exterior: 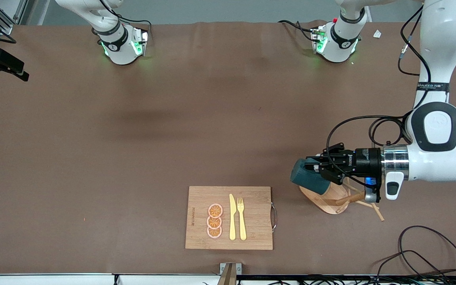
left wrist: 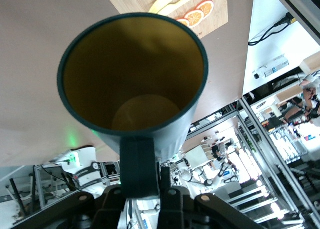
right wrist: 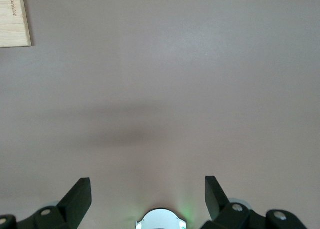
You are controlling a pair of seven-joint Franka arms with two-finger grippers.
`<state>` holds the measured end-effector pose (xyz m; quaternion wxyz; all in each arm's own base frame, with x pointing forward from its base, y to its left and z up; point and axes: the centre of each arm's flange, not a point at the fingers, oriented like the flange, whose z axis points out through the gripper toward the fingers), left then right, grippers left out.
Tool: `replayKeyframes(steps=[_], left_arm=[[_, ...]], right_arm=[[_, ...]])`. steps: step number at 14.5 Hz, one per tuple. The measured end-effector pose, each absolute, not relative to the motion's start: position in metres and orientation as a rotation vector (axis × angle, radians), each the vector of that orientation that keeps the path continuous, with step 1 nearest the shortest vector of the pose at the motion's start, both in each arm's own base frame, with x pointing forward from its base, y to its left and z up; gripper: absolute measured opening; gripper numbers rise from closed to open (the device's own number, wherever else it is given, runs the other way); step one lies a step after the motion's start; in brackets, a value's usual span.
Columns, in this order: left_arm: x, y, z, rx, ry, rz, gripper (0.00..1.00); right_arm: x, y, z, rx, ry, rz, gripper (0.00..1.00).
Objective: Pass cup and hang on rack
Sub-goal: 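Hang the mug handle onto a rack peg with the left gripper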
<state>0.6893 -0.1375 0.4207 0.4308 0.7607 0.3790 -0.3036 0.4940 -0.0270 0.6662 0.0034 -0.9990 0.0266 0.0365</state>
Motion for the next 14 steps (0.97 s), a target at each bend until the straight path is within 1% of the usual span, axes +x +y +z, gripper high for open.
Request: replayKeyframes(steps=[2, 8, 14], left_arm=[[0.687, -0.116, 0.411, 1.891, 0.902, -0.759, 0.21], [0.684, -0.073, 0.408, 1.876, 0.833, -0.749, 0.21], [0.685, -0.036, 0.374, 1.842, 0.738, -0.708, 0.21]], right_arm=[[0.494, -0.026, 0.666, -3.131, 0.082, 0.114, 1.0], [0.494, -0.025, 0.666, -3.131, 0.079, 0.114, 1.0], [0.494, -0.025, 0.666, -3.131, 0.078, 0.114, 1.0]])
